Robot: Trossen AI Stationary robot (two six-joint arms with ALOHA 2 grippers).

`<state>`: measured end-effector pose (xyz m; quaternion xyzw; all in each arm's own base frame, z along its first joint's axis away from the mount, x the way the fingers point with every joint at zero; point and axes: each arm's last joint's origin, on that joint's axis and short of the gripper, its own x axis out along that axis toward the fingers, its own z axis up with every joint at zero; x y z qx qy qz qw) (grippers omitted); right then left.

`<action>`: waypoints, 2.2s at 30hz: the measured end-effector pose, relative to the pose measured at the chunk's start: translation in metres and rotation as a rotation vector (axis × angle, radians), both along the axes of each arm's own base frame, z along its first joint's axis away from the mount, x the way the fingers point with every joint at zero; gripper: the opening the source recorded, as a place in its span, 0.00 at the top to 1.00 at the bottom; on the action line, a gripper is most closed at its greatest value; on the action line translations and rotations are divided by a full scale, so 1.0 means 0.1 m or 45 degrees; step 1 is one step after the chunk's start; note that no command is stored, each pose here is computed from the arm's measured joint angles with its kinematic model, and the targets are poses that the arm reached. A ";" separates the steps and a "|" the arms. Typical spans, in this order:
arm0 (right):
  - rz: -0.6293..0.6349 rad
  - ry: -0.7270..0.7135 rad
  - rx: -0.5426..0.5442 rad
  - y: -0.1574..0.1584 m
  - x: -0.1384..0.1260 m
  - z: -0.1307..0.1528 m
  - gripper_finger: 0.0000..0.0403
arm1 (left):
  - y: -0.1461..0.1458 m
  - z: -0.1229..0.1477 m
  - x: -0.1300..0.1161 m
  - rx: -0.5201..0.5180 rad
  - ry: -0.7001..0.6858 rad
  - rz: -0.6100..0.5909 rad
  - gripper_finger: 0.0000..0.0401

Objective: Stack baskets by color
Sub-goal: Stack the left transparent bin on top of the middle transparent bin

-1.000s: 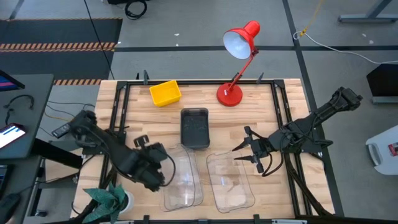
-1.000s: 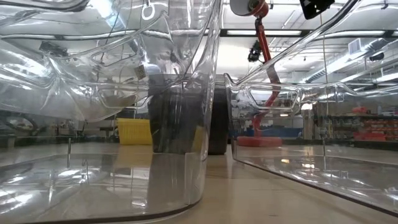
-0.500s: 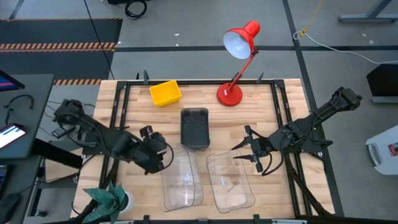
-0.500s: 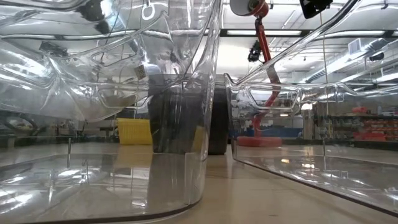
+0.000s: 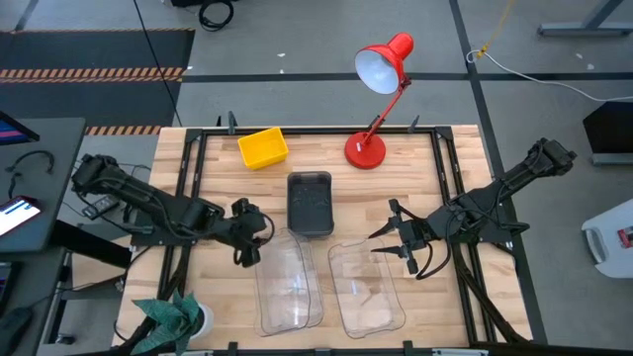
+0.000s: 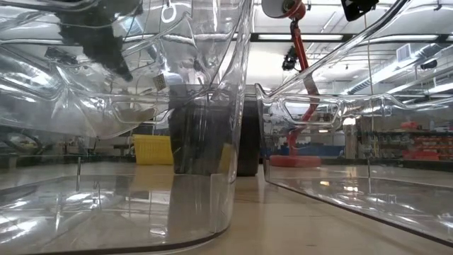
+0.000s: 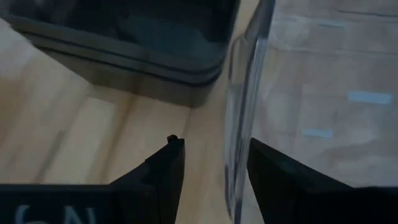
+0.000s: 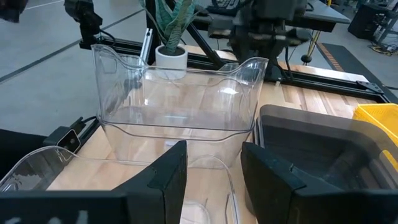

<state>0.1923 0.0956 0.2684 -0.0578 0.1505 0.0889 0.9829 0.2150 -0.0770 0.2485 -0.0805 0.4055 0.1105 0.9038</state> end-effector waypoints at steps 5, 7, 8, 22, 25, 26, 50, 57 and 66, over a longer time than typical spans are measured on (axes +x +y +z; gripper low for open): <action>0.000 0.000 0.000 0.00 0.00 0.00 0.61 | 0.04 -0.12 0.03 -0.132 0.016 -0.030 0.59; 0.000 0.000 0.000 0.00 0.00 0.00 0.61 | 0.03 -0.11 0.05 -0.175 -0.002 -0.024 0.61; 0.000 0.000 0.000 0.00 0.00 0.00 0.61 | 0.03 -0.09 0.06 -0.196 -0.022 -0.028 0.63; 0.000 -0.008 0.004 0.00 0.00 0.01 0.61 | 0.01 -0.10 0.08 -0.202 -0.017 -0.033 0.95; -0.001 -0.008 0.004 0.00 0.00 0.01 0.61 | -0.02 0.01 0.09 -0.203 -0.005 -0.054 0.98; -0.001 -0.009 0.004 0.00 0.00 0.01 0.61 | -0.03 0.05 0.08 -0.202 0.005 -0.055 0.98; 0.009 -0.067 0.002 0.01 0.01 0.05 0.61 | -0.10 0.12 0.20 -0.406 0.376 0.000 0.99; 0.016 -0.064 0.006 0.01 0.01 0.05 0.61 | -0.12 0.01 0.26 -0.416 0.446 -0.004 0.96; 0.015 -0.049 0.010 0.01 0.01 0.04 0.61 | -0.12 0.00 0.29 -0.412 0.433 0.031 0.70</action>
